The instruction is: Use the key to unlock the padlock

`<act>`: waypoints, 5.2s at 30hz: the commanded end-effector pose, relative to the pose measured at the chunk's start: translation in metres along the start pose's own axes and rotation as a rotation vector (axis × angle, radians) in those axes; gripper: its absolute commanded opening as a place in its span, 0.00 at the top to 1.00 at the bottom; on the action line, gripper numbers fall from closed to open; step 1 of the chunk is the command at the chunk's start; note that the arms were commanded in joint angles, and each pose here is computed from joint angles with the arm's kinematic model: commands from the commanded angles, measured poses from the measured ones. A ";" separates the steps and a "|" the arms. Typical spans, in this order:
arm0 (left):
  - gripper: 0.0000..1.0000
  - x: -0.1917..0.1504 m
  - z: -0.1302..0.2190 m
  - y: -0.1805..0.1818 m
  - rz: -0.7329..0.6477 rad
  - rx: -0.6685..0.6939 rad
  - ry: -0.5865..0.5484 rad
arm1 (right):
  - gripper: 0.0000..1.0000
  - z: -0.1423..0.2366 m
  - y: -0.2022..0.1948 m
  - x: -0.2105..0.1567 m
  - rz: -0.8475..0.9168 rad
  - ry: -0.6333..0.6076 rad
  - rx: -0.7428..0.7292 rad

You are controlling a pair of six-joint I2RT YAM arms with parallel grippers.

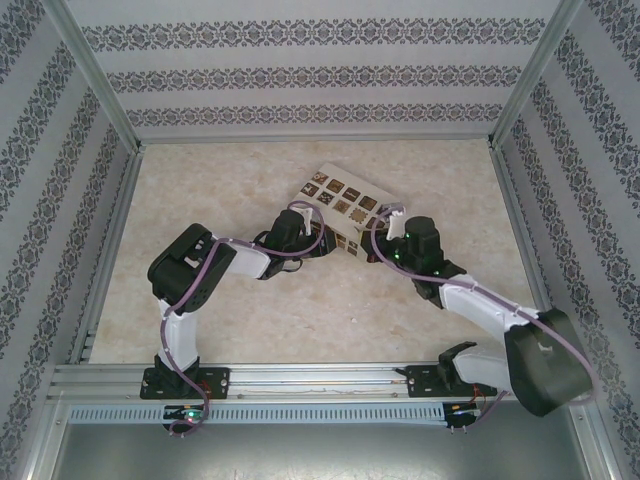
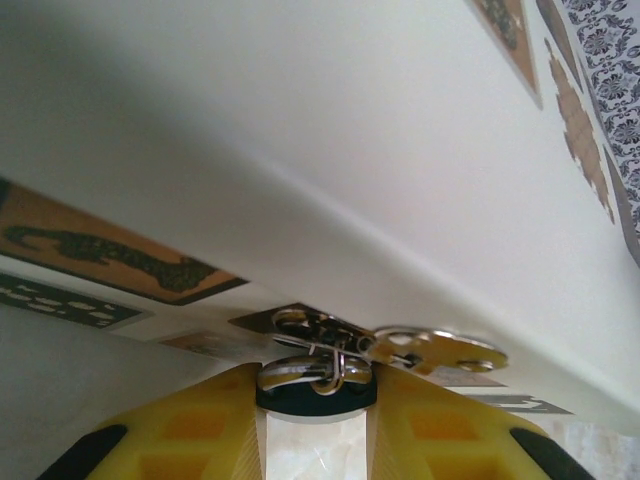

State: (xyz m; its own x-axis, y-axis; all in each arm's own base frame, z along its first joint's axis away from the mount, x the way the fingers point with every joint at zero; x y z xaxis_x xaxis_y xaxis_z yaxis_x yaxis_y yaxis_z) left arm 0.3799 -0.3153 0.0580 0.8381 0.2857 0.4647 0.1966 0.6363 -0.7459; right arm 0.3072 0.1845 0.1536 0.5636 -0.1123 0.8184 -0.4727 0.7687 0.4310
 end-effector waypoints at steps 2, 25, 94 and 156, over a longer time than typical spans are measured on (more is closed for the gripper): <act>0.74 0.012 0.009 -0.036 -0.007 -0.088 -0.026 | 1.00 0.012 0.008 0.007 0.102 -0.089 0.008; 0.74 0.017 0.011 -0.051 0.017 -0.110 -0.007 | 1.00 0.007 0.018 -0.055 0.211 -0.046 0.004; 0.74 0.020 0.018 -0.067 0.078 -0.155 0.017 | 1.00 -0.044 -0.012 -0.071 0.295 -0.083 -0.117; 0.74 0.019 0.015 -0.068 0.094 -0.145 0.040 | 1.00 -0.060 -0.020 -0.046 0.263 -0.195 -0.013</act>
State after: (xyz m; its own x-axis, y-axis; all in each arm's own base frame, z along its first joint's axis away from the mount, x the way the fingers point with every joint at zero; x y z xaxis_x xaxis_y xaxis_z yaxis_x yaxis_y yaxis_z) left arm 0.3752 -0.3303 0.0924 0.8843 0.3147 0.3449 0.1268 0.5490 -0.8262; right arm 0.3256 0.2083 0.0697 0.3271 0.0194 0.9448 -0.5578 0.8110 0.1765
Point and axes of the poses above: each hand's point on the last joint's axis, 136 mm out from that joint toward the fingers, its own z axis back along the fingers, its own y axis along the line the jaws close on, x = y × z, the point moved 1 cm from there along z, back along the fingers, and after that the axes turned 5 degrees about z, right-handed, at the moved point
